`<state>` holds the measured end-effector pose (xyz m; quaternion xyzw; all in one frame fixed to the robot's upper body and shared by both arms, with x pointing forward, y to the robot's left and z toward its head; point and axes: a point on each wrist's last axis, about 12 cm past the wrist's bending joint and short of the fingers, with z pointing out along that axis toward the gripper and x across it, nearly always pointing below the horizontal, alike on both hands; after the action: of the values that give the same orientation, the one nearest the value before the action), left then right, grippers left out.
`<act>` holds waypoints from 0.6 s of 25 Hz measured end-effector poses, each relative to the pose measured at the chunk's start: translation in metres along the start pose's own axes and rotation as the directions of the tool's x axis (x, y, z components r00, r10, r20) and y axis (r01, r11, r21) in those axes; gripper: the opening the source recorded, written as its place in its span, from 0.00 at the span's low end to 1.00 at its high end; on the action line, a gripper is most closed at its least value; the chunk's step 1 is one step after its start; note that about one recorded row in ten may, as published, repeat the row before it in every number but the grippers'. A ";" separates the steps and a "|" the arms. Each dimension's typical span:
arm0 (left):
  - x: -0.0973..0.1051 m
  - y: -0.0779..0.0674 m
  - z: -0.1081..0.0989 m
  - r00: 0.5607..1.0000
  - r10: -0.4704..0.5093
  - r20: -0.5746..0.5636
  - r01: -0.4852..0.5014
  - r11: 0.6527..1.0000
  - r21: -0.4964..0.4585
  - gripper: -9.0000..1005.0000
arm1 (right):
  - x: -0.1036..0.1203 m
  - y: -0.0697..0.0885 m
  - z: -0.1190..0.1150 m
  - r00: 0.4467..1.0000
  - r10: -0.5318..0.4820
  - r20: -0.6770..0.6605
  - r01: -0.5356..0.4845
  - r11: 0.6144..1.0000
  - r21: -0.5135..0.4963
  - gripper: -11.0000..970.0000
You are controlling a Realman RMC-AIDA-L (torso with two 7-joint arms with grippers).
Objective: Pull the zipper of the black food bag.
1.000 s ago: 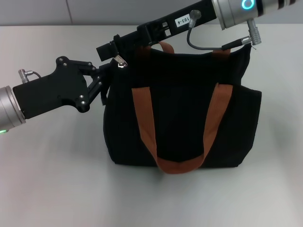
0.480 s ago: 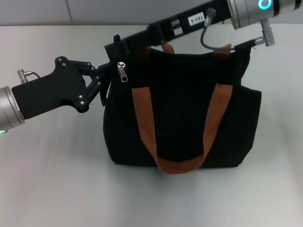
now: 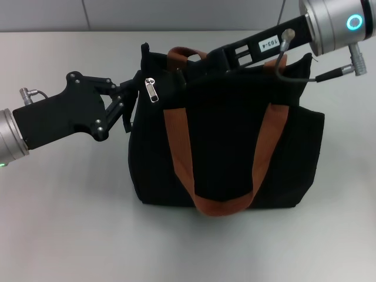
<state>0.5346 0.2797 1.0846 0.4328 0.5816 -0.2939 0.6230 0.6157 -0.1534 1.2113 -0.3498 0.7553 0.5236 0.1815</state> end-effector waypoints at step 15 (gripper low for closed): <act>-0.002 0.001 0.003 1.000 0.005 0.003 -0.005 1.000 0.013 0.03 | 0.001 -0.003 0.021 1.000 0.013 -0.023 -0.012 0.999 0.039 0.67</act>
<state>0.5363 0.2773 1.0863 0.4377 0.5776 -0.2971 0.6217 0.6155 -0.1350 1.2010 -0.3474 0.7696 0.5060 0.1763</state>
